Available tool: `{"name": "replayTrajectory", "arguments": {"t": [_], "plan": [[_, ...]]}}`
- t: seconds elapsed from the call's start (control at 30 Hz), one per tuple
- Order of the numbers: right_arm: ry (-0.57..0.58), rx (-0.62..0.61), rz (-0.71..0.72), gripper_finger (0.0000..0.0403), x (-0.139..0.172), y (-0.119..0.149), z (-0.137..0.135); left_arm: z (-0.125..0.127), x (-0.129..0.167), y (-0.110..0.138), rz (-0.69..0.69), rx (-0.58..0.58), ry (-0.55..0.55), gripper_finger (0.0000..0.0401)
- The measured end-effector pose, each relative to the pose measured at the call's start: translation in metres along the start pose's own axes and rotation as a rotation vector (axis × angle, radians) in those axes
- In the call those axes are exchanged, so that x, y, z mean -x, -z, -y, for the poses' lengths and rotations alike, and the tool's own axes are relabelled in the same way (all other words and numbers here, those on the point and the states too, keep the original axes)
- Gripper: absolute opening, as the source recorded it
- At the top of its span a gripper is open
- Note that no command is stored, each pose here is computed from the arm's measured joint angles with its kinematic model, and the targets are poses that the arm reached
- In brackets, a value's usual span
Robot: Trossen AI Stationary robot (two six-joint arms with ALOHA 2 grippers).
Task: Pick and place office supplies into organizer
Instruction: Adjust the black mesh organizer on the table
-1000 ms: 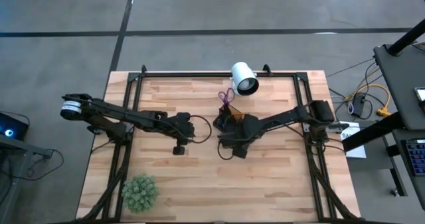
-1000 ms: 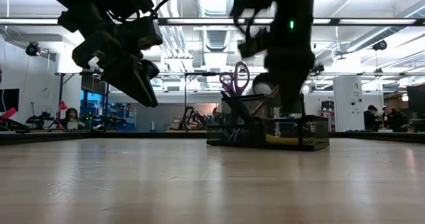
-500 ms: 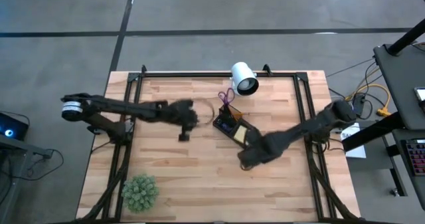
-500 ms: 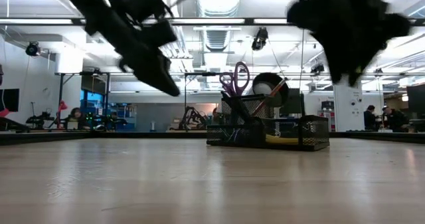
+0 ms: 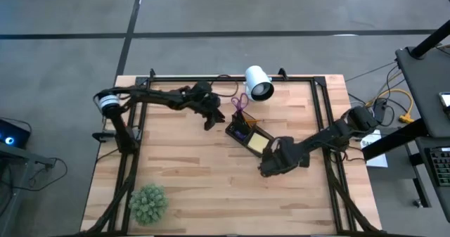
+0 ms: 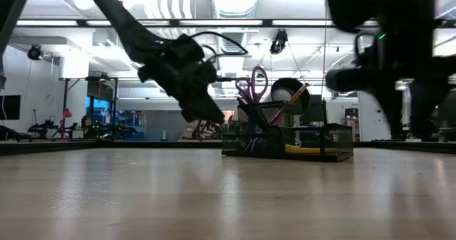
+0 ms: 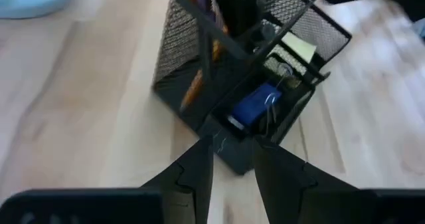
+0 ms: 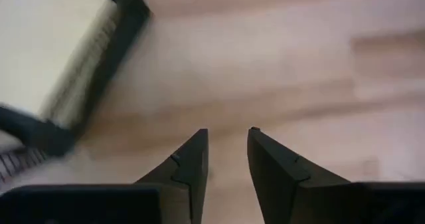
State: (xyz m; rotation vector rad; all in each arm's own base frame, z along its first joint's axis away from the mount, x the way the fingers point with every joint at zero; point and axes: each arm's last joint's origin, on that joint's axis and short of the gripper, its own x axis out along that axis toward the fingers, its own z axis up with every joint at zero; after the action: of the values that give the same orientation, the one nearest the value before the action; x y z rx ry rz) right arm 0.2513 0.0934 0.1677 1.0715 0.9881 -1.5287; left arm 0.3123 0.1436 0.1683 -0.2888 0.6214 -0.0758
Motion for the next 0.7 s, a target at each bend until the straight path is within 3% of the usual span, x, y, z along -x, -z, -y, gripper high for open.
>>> {"name": "replayTrajectory", "arguments": {"t": [0.23,0.7], "plan": [[-0.067,0.106,-0.004,0.0085,-0.025,-0.022,-0.015,0.01,-0.018,-0.001,-0.03,0.034,0.089,0.009],[-0.005,0.25,0.088,0.0081,-0.045,-0.071,-0.026,0.052,-0.039,0.013,-0.09,-0.044,0.16,0.009]]}}
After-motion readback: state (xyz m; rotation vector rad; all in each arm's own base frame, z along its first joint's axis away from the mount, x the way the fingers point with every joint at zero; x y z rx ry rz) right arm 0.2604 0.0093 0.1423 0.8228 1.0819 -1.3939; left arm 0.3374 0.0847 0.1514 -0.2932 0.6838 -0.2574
